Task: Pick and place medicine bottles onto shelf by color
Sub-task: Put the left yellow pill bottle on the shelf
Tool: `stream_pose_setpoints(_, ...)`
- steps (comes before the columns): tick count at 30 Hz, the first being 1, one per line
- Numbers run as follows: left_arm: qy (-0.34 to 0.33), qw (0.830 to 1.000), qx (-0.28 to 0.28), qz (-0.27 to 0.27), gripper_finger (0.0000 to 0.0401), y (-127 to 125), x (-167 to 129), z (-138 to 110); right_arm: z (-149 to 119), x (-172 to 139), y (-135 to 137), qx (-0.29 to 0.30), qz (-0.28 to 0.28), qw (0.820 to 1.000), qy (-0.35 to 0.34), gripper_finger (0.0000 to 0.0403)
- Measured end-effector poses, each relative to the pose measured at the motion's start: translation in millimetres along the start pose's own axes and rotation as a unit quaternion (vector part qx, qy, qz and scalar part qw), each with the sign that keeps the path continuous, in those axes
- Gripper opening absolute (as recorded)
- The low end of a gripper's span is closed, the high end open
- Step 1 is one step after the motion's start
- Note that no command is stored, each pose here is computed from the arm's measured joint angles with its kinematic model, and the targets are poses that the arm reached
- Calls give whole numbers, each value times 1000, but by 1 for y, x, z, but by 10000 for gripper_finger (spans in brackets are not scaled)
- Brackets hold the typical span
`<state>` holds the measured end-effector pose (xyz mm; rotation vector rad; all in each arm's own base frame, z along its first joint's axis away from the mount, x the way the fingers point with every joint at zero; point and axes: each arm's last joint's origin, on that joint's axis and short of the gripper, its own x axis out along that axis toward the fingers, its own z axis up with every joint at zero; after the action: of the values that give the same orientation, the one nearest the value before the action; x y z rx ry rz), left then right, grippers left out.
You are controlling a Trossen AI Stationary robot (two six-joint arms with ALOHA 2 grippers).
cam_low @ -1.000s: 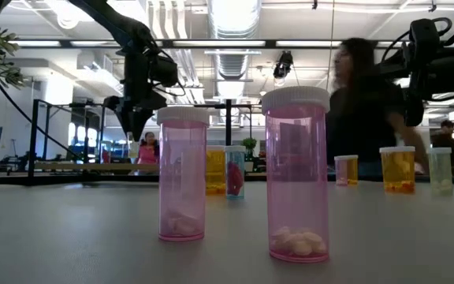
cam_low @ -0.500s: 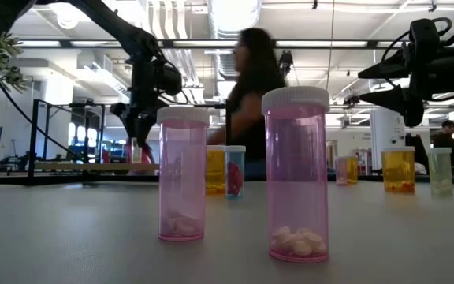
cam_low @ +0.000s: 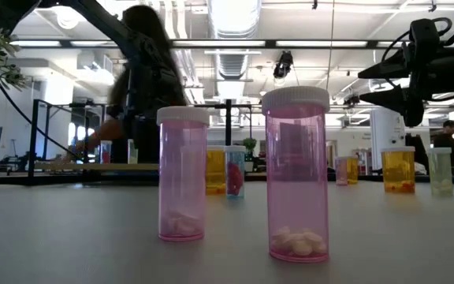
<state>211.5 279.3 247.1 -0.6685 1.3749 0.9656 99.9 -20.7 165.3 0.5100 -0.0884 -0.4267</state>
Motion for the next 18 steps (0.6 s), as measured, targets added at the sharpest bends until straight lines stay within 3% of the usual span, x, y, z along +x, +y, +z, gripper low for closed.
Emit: stream_pose_setpoints(18,-5,1000,-20,-9,98,1,1,1,0,0,0,0,0,1000,0,247)
